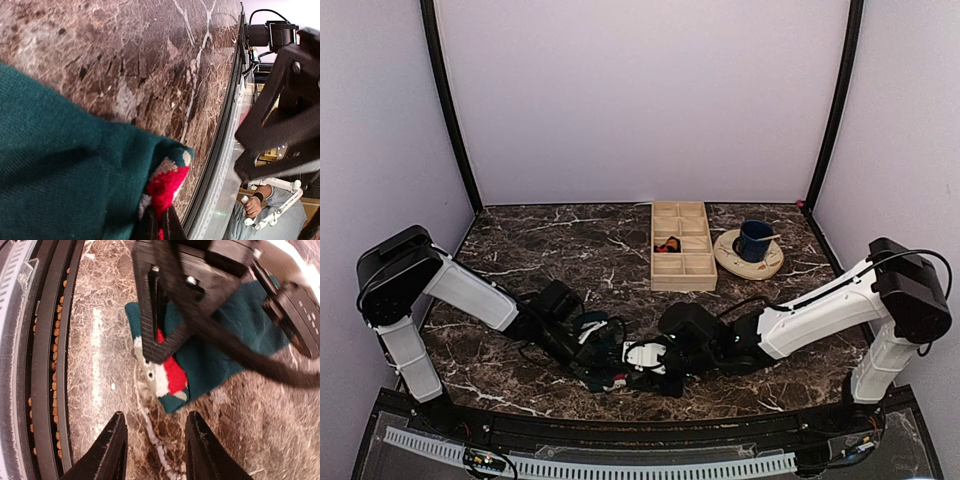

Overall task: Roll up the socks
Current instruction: Roll the sock at the center of the board.

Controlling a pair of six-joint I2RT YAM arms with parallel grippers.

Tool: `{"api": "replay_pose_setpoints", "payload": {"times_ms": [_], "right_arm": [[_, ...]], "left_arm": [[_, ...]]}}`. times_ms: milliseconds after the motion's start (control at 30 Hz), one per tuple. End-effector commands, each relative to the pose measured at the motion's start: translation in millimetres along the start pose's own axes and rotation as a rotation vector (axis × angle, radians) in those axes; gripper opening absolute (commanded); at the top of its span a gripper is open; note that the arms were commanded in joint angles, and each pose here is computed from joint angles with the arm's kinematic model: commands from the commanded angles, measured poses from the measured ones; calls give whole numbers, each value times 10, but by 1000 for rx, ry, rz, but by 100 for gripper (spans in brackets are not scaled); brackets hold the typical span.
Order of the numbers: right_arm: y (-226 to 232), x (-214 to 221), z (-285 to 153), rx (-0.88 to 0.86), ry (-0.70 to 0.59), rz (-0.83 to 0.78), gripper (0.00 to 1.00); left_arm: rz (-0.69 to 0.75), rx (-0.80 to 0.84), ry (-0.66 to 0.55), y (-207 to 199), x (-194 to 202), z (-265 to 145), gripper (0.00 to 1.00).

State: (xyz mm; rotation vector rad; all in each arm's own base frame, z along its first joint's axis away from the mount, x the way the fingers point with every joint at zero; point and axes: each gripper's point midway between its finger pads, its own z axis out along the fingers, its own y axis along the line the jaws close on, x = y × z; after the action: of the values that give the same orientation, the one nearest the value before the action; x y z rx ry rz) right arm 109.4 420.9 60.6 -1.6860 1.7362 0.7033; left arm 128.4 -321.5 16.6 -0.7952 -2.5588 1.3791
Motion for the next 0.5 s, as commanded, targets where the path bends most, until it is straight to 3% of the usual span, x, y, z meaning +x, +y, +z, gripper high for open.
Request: {"api": "replay_pose_setpoints", "payload": {"times_ms": [0,467], "right_arm": [[9,-99,135,56,16,-120,37],[72,-85,372,65,80,-238,37]], "left_arm": [[-146,-123,109,372,411,30,0],[-147,-105,119,376,439,39,0]]}}
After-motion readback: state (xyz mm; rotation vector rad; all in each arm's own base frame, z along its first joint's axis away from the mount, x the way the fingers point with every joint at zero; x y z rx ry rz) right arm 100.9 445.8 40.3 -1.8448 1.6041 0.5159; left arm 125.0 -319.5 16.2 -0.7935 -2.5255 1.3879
